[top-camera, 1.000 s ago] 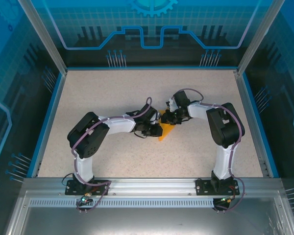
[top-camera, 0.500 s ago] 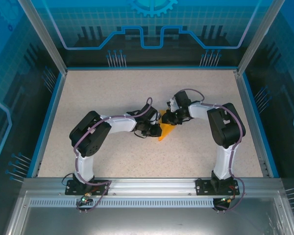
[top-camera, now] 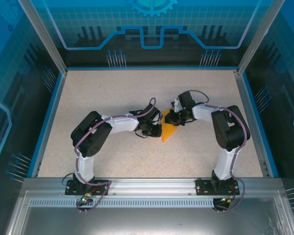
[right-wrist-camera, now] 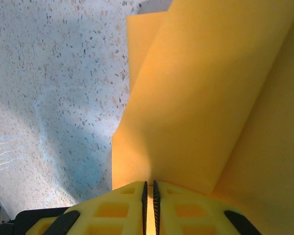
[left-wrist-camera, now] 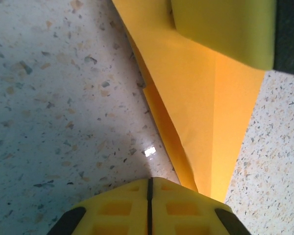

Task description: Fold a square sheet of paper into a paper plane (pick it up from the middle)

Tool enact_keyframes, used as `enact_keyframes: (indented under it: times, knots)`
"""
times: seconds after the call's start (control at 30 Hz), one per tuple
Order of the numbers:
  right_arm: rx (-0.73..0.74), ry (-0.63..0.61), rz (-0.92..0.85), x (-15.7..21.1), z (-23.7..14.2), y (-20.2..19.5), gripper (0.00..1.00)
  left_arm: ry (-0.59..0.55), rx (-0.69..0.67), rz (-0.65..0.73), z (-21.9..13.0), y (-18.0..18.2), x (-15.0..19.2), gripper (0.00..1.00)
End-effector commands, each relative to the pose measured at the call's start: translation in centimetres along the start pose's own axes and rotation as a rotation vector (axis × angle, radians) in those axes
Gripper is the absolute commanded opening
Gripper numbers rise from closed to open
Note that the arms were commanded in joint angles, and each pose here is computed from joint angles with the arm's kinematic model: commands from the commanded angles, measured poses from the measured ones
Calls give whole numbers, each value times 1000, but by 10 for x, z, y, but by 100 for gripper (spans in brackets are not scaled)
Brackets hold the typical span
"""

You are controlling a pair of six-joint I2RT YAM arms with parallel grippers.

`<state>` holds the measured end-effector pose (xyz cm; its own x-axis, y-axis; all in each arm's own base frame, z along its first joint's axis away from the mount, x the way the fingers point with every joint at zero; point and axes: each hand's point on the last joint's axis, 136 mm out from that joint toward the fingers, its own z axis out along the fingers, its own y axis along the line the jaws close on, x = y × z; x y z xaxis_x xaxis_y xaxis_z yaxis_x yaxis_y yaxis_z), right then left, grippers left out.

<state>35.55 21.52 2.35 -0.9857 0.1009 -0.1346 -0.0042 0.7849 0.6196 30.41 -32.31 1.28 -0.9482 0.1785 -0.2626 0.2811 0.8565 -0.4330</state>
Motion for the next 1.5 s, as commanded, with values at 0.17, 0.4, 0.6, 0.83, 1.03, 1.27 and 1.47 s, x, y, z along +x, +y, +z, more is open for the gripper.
enact_keyframes:
  times: [0.17, 0.4, 0.6, 0.83, 1.03, 1.27, 1.47]
  knots:
    - [43, 20, 39, 5, 6, -22, 13, -74, 31, 10, -24, -20, -13, 12]
    - [57, 9, 63, 3, 7, -30, 13, -122, 159, 6, -41, -51, -28, 16]
    - [52, 15, 73, 6, 8, -33, 13, -97, 207, 5, -22, -59, -29, 17]
    - [29, 27, 60, 8, 7, -29, 13, -49, 158, -5, 6, -42, -19, 14]
    - [17, 41, 49, 11, 5, -26, 13, -24, 119, -6, 19, -30, -12, 13]
    - [-17, 9, 49, 6, -3, -15, 16, 18, 82, -16, 36, -14, 2, 11]
    - [-83, -17, 62, 8, -14, 4, 16, 45, 22, -11, 46, 2, 12, 10]
